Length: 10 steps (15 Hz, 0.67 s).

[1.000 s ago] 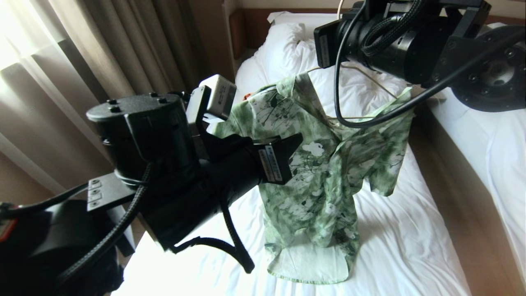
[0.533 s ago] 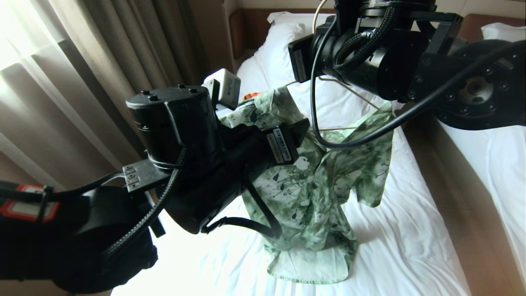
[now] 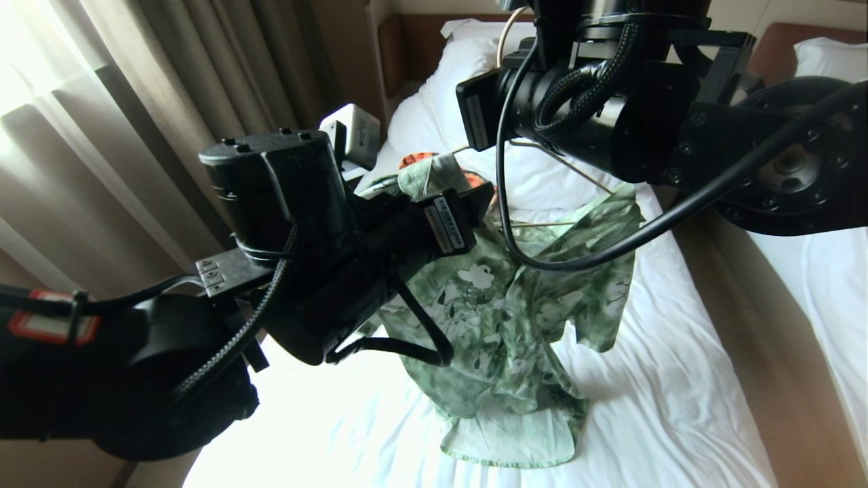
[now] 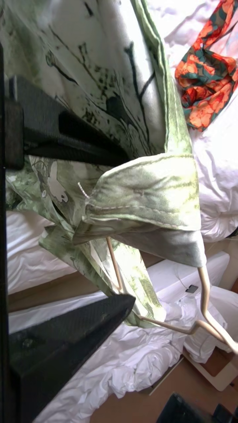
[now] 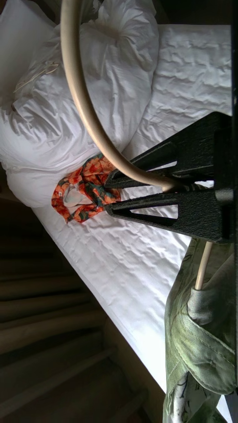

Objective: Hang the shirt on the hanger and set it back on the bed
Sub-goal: Take the clothes hanger out of the clothes

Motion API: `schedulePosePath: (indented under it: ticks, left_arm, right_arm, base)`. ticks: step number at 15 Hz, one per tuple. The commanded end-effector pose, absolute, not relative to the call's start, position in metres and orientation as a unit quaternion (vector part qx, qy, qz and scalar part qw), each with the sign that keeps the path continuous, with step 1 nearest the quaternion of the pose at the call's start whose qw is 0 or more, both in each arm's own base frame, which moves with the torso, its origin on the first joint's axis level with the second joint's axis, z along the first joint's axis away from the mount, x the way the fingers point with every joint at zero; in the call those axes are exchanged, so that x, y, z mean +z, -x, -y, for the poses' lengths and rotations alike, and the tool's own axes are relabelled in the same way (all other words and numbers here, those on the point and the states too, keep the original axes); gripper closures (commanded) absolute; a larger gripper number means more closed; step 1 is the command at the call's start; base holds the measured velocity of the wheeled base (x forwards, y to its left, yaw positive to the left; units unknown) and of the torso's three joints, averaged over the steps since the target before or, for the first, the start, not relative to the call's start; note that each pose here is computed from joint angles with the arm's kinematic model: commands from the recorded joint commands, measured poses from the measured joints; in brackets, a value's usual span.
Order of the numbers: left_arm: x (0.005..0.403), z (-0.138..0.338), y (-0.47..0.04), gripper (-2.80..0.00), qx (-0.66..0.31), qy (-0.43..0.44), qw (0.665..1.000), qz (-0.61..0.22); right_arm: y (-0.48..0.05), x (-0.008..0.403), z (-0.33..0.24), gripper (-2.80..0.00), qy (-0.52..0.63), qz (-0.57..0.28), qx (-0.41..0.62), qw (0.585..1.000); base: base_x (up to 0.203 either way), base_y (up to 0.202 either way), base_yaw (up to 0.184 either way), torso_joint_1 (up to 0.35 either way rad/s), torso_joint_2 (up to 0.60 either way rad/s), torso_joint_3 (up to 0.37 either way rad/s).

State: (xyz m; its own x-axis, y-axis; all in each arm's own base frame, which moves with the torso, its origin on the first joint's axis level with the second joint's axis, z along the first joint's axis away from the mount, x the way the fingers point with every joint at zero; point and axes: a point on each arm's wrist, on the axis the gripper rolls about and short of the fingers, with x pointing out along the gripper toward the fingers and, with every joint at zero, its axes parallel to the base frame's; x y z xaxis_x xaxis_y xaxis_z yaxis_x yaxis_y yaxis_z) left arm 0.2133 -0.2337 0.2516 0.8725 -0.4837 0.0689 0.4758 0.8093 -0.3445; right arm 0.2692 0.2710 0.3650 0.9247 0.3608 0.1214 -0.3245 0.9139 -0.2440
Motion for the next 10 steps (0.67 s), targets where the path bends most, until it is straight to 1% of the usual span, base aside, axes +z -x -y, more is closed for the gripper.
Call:
schedulePosePath:
  ticks: [1,6,10]
  left_arm:
    - [0.254,0.232,-0.213,0.0,-0.251,0.182,0.951,-0.007]
    - [0.256,0.23,-0.212,0.0,-0.25,0.183,0.951,-0.004]
    - [0.251,0.226,-0.211,0.0,-0.251,0.175,0.952,-0.01]
  right_arm:
    - [-0.267,0.367,-0.27,0.0,0.11,0.084,0.176,0.975]
    - [-0.266,0.368,-0.269,0.0,0.109,0.085,0.175,0.975]
    - [-0.278,0.371,-0.256,0.0,0.104,0.093,0.152,0.979]
  base:
    - [0.0,0.0,0.0,0.0,0.0,0.0]
    - [0.0,0.0,0.0,0.0,0.0,0.0]
    - [0.0,0.0,0.0,0.0,0.0,0.0]
